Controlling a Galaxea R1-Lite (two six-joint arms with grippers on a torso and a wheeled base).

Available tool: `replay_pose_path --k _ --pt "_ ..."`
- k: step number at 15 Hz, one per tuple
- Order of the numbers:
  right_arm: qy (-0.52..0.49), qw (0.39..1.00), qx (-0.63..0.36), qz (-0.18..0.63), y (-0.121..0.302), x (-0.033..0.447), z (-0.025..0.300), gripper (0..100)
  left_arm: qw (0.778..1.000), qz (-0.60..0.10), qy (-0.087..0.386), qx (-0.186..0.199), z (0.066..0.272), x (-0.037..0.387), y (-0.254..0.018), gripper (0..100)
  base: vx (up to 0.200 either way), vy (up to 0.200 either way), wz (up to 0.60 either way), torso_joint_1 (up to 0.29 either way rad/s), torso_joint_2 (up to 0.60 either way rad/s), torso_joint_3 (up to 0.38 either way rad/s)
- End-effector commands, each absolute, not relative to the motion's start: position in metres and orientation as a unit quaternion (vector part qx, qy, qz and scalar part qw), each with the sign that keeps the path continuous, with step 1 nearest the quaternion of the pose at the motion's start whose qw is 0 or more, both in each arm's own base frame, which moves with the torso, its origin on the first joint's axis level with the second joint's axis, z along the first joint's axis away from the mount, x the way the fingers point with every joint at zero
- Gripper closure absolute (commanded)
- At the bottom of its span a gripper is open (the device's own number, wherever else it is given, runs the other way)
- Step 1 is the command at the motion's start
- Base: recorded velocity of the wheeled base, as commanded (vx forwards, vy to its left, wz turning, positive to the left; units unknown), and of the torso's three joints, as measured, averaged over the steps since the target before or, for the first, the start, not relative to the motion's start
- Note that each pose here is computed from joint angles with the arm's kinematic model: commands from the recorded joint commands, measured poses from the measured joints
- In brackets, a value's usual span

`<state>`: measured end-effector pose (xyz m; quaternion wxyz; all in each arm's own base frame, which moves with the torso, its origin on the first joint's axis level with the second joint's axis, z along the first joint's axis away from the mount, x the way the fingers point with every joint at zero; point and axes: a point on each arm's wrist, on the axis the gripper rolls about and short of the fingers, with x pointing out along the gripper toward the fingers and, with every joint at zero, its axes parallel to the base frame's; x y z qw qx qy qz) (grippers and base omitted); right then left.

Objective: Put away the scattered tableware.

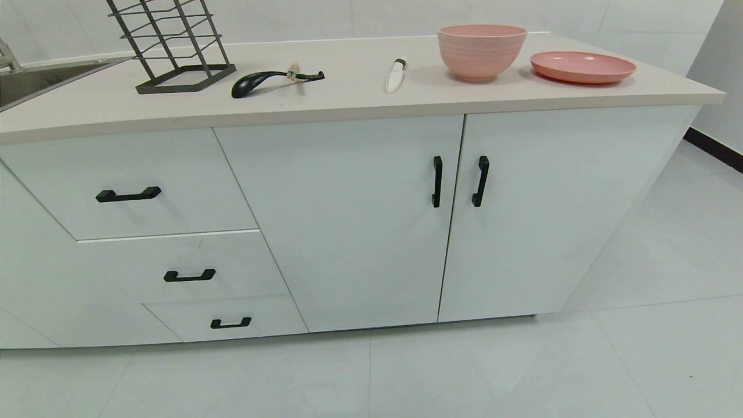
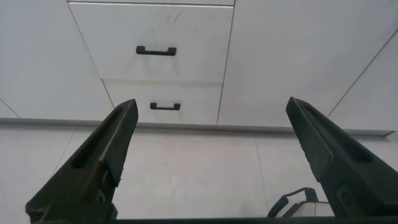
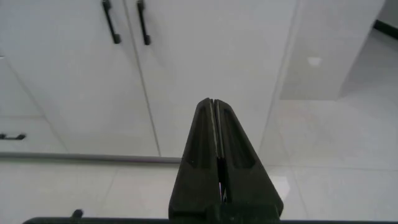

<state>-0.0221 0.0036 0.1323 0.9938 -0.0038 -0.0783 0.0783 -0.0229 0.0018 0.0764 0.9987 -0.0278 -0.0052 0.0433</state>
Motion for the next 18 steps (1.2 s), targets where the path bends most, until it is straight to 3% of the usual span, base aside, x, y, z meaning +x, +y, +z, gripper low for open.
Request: replay_pose_path --k 1,4,10,11,18 --pt "-0.016 0.992 -0.003 0.128 0.006 0.008 0.172 100 0.999 0.044 -0.005 -0.028 0.076 -0.023 0.002 0 0.000 0.000 0.00 0.000 0.00 0.000" --pt "-0.009 0.988 -0.017 0.156 0.007 0.038 0.193 100 0.999 0.044 -0.005 -0.028 0.076 -0.023 0.002 0 0.000 0.000 0.00 0.000 0.00 0.000" --pt "0.004 0.979 -0.044 0.201 0.011 0.114 0.197 100 0.999 0.043 -0.005 -0.028 0.076 -0.023 0.002 0 0.000 0.000 0.00 0.000 0.00 0.000" --pt "0.002 0.977 -0.049 0.210 0.012 0.124 0.195 0 0.999 0.043 -0.005 -0.028 0.076 -0.023 0.002 0 0.000 0.000 0.00 0.000 0.00 0.000" --pt "-0.041 0.951 -0.077 0.296 0.019 0.204 0.170 0 0.999 0.043 -0.005 -0.028 0.076 -0.023 0.002 0 0.000 0.000 0.00 0.000 0.00 0.000"
